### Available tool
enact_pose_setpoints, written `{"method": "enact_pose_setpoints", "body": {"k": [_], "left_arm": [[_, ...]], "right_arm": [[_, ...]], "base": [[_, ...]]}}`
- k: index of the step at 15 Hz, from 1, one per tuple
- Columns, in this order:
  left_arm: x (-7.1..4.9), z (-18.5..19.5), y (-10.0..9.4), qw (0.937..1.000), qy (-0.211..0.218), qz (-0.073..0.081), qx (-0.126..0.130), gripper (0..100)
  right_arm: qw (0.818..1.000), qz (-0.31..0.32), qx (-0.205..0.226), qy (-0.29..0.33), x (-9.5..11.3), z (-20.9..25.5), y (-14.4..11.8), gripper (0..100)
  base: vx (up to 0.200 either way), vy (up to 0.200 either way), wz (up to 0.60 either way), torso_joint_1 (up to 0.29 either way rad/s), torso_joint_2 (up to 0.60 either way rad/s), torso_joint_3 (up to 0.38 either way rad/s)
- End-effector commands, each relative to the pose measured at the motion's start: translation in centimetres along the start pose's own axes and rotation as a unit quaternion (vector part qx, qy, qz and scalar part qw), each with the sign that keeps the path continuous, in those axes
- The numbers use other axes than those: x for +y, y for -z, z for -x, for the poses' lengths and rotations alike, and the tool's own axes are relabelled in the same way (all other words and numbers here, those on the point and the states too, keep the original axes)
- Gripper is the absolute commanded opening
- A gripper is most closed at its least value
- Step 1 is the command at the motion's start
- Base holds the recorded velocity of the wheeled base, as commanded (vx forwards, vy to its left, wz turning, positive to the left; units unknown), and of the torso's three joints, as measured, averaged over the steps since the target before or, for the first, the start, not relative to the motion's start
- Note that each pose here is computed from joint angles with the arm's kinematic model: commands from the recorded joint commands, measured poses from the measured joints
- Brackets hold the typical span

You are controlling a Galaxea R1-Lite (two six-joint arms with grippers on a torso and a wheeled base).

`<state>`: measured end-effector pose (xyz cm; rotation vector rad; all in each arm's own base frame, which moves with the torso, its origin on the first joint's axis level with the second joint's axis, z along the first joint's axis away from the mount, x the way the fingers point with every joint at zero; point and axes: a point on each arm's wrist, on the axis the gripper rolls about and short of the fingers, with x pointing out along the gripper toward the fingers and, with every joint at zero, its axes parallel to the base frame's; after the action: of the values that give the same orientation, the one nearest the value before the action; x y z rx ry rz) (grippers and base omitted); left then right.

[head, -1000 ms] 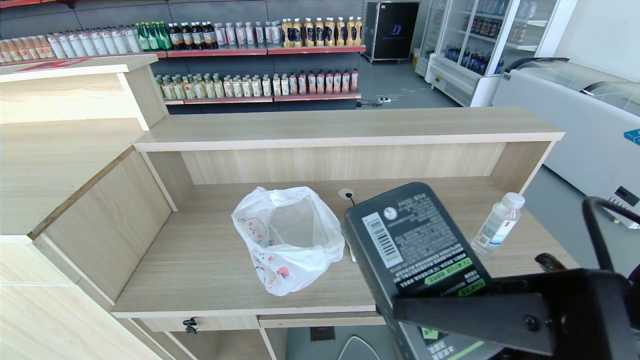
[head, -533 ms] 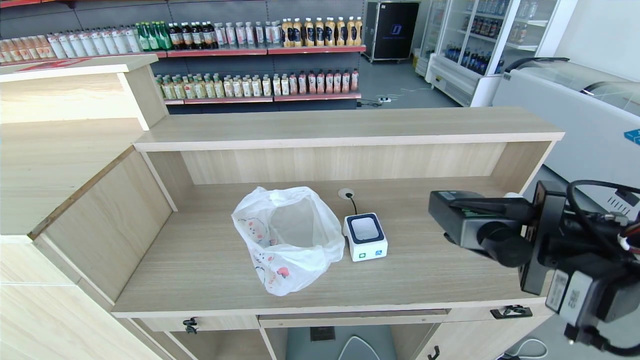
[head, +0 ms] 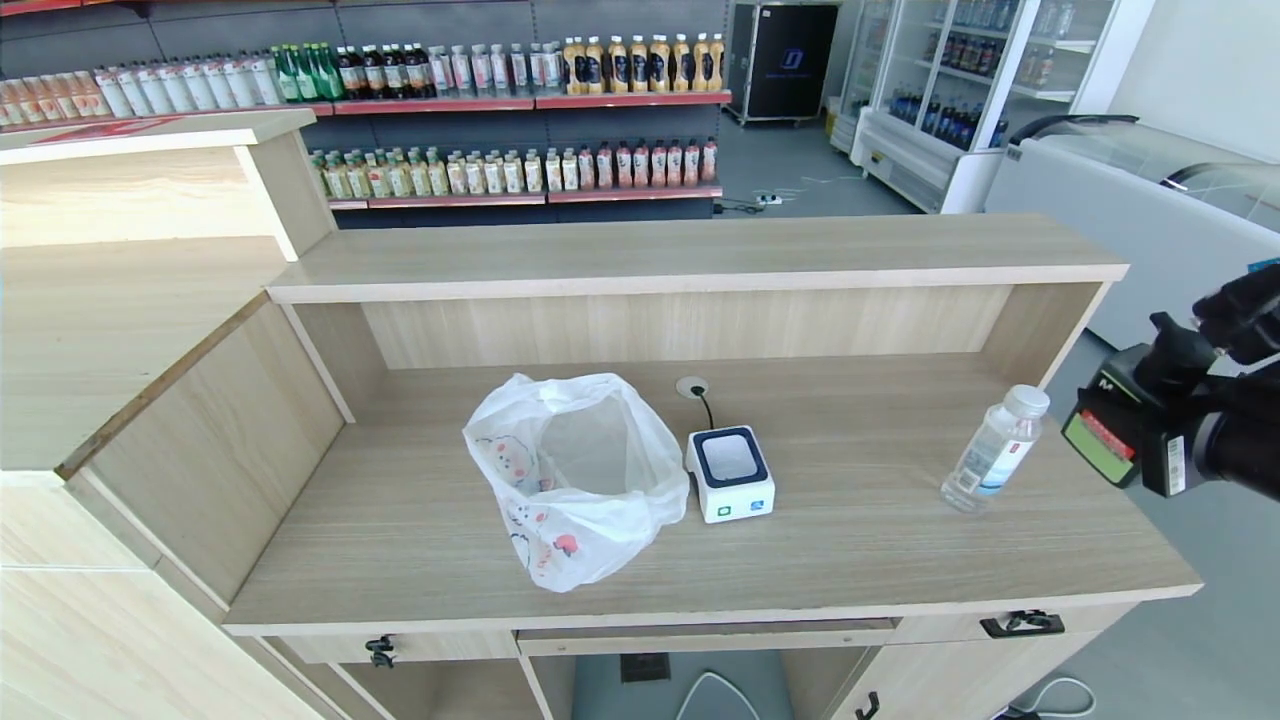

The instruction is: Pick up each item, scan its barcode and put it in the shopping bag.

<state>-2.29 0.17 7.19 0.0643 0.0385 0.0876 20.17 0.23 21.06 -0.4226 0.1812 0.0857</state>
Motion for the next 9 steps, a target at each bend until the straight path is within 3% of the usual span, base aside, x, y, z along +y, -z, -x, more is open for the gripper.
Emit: {"method": "enact_pose_setpoints", "body": {"k": [1, 4, 9], "left_arm": [[0.0, 0.0, 0.0, 1.0000, 0.000, 0.000, 0.000, 100], [0.0, 0.0, 0.0, 1.0000, 0.000, 0.001, 0.000, 100], [0.0, 0.0, 0.0, 1.0000, 0.000, 0.000, 0.000, 100]], "right_arm": [[0.999, -0.019, 0.047, 0.016, -0.6, -1.2, 1.7, 0], [0.997, -0.056, 0.047, 0.020, -0.7, -1.3, 1.9, 0], [0.987, -0.154, 0.039, 0.009, -0.8, -3.4, 0.3, 0]], "base": [[0.000, 0.000, 0.00, 0.000, 0.00, 0.000], [0.000, 0.000, 0.00, 0.000, 0.00, 0.000], [0.000, 0.000, 0.60, 0.000, 0.00, 0.002]]}}
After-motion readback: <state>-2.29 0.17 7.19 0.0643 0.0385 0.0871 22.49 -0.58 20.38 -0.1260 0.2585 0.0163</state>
